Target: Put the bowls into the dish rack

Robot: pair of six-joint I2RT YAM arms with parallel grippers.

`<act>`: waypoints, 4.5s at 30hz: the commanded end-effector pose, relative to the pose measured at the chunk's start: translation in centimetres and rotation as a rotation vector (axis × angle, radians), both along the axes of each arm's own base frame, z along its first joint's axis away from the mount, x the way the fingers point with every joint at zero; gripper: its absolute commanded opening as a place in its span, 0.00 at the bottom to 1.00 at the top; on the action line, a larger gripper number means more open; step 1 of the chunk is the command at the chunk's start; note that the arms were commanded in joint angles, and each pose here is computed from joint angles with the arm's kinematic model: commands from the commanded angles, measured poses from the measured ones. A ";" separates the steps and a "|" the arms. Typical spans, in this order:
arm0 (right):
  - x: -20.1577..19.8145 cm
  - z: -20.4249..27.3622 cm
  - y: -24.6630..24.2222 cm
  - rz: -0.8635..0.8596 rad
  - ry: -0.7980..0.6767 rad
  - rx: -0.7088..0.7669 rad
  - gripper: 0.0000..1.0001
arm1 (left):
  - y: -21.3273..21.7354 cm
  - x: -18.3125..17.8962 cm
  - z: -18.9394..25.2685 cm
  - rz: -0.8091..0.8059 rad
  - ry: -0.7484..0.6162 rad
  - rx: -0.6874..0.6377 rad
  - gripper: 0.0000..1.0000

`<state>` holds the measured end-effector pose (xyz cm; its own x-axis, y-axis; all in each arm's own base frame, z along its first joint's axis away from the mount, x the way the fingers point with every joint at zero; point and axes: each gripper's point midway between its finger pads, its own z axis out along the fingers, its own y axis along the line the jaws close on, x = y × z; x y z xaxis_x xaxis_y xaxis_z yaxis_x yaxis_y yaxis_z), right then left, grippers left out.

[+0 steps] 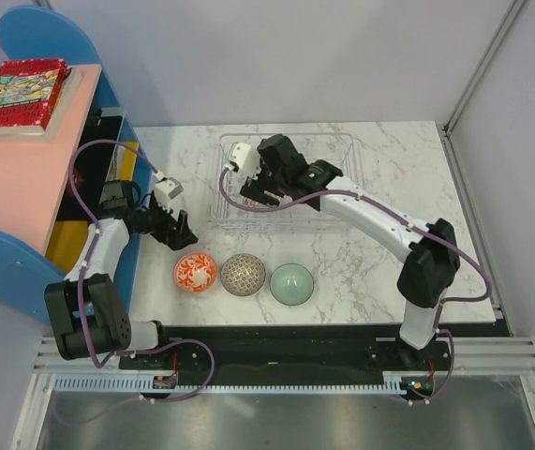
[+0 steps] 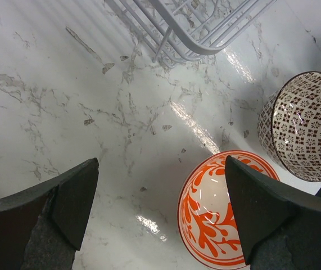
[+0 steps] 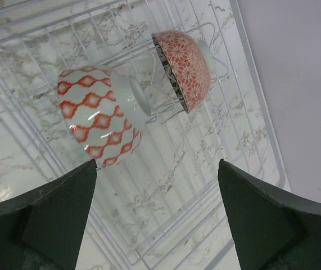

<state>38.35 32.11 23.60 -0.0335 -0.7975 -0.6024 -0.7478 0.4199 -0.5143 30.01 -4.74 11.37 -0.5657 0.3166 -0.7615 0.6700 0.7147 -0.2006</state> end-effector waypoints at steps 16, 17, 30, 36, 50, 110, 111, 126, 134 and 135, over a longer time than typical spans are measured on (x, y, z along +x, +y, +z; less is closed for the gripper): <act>8.0 -4.8 2.6 -0.217 -0.079 0.082 0.96 | -0.1 -0.7 -1.3 -0.069 0.016 0.012 1.00; 8.0 -4.2 2.6 -0.220 -0.088 0.091 0.95 | 0.0 -0.7 -1.3 -0.071 0.016 0.013 1.00; 5.4 7.7 -1.6 -0.285 -0.245 0.229 0.98 | 0.5 -1.7 -3.3 -0.117 0.062 0.062 1.00; 2.6 7.5 -4.0 -0.249 -0.236 0.197 0.98 | 0.4 -3.4 -4.2 -0.182 0.110 0.082 0.95; -1.2 8.1 -9.1 -0.245 -0.215 0.267 0.98 | -0.3 -5.8 -9.0 -0.281 0.317 0.169 0.52; -12.1 3.7 5.6 0.334 1.114 0.987 0.98 | -14.9 -0.9 17.1 -0.406 -0.451 -0.253 0.02; -12.1 3.6 5.7 0.334 1.114 0.986 0.98 | -15.0 -1.0 17.1 -0.408 -0.453 -0.253 0.02; -11.9 3.5 5.4 0.329 1.103 0.981 0.83 | -14.8 -1.7 17.9 -0.405 -0.507 -0.234 0.02; -13.0 3.8 5.3 0.382 1.156 0.993 0.75 | -14.9 -1.3 17.7 -0.399 -0.503 -0.231 0.02; -13.1 3.6 5.3 0.381 1.164 0.990 0.75 | -14.9 -1.2 17.8 -0.401 -0.506 -0.232 0.02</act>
<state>26.24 37.74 26.67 -0.7548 -0.1632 -0.6354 -0.6443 0.0023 0.7648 28.88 -18.88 25.88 -0.0969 0.2820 -0.9545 0.9151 0.4024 0.0260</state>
